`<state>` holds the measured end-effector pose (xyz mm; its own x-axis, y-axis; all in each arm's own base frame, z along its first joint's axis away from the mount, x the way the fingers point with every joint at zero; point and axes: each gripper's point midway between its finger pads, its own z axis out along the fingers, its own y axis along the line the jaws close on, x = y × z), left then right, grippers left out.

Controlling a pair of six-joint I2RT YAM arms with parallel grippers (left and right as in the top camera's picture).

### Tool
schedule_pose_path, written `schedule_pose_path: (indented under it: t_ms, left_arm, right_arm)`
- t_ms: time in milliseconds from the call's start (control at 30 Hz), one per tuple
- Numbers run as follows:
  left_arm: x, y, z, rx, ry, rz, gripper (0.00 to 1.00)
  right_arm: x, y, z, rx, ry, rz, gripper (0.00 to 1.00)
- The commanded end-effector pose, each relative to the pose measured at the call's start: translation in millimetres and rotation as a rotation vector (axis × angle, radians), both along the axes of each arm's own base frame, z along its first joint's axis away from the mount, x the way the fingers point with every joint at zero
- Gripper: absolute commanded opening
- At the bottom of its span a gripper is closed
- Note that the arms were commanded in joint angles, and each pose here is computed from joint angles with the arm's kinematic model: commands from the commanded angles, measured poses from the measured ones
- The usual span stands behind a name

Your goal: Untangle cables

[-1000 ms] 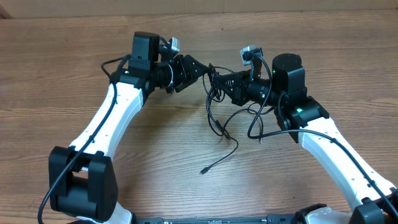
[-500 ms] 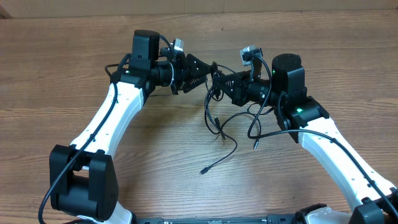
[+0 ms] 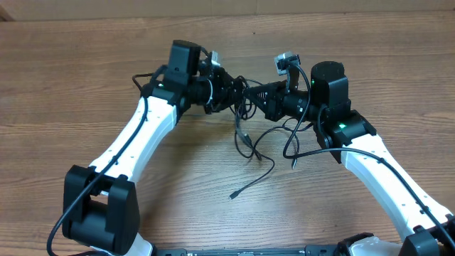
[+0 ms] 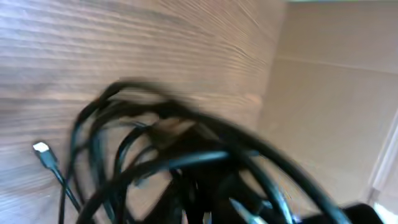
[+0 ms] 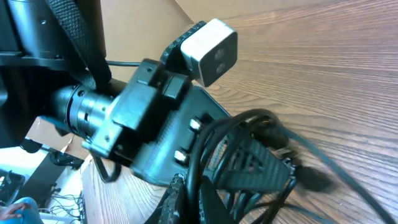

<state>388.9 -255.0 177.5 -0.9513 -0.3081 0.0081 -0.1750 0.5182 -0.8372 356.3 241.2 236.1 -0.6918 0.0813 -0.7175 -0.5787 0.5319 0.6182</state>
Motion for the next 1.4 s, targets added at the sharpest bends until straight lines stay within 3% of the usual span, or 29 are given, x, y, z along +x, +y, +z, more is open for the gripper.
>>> schedule_pose_path:
  t_ms: [0,200,467,667,800,867,967,1100,1200,1267,1367]
  left_arm:
    - [16,8,-10,0.138,-0.128,0.022,0.04]
    - [20,16,3,0.107,-0.271,-0.095,0.04]
    - [17,23,84,-0.229,-0.530,-0.283,0.04]
    - [11,25,139,-0.358,-0.731,-0.371,0.04]
    - [12,24,149,-0.352,-0.797,-0.373,0.04]
    - [19,24,141,-0.320,-0.779,-0.337,0.04]
    - [36,30,119,-0.232,-0.697,-0.226,0.04]
    - [59,60,54,0.022,-0.436,0.028,0.04]
    - [54,93,1,0.225,-0.174,0.232,0.04]
    - [47,101,-13,0.271,-0.074,0.306,0.04]
    - [46,90,-11,0.241,-0.059,0.313,0.04]
  right_arm:
    - [-2,-1,12,0.009,-0.032,-0.006,0.04]
    - [18,-30,-21,-0.135,0.042,-0.221,0.04]
    - [30,-149,-80,-0.509,0.212,-0.862,0.04]
    - [24,-194,-85,-0.559,0.265,-1.096,0.04]
    - [30,-163,-85,-0.430,0.307,-0.937,0.04]
    - [33,-127,-76,-0.361,0.268,-0.722,0.04]
    - [28,-86,-53,-0.262,0.184,-0.476,0.13]
    - [22,-76,-24,-0.205,0.116,-0.415,0.24]
    - [20,-77,-12,-0.188,0.087,-0.418,0.29]
    - [17,-71,-12,-0.180,0.092,-0.393,0.30]
    - [7,-48,-20,-0.163,0.122,-0.295,0.34]
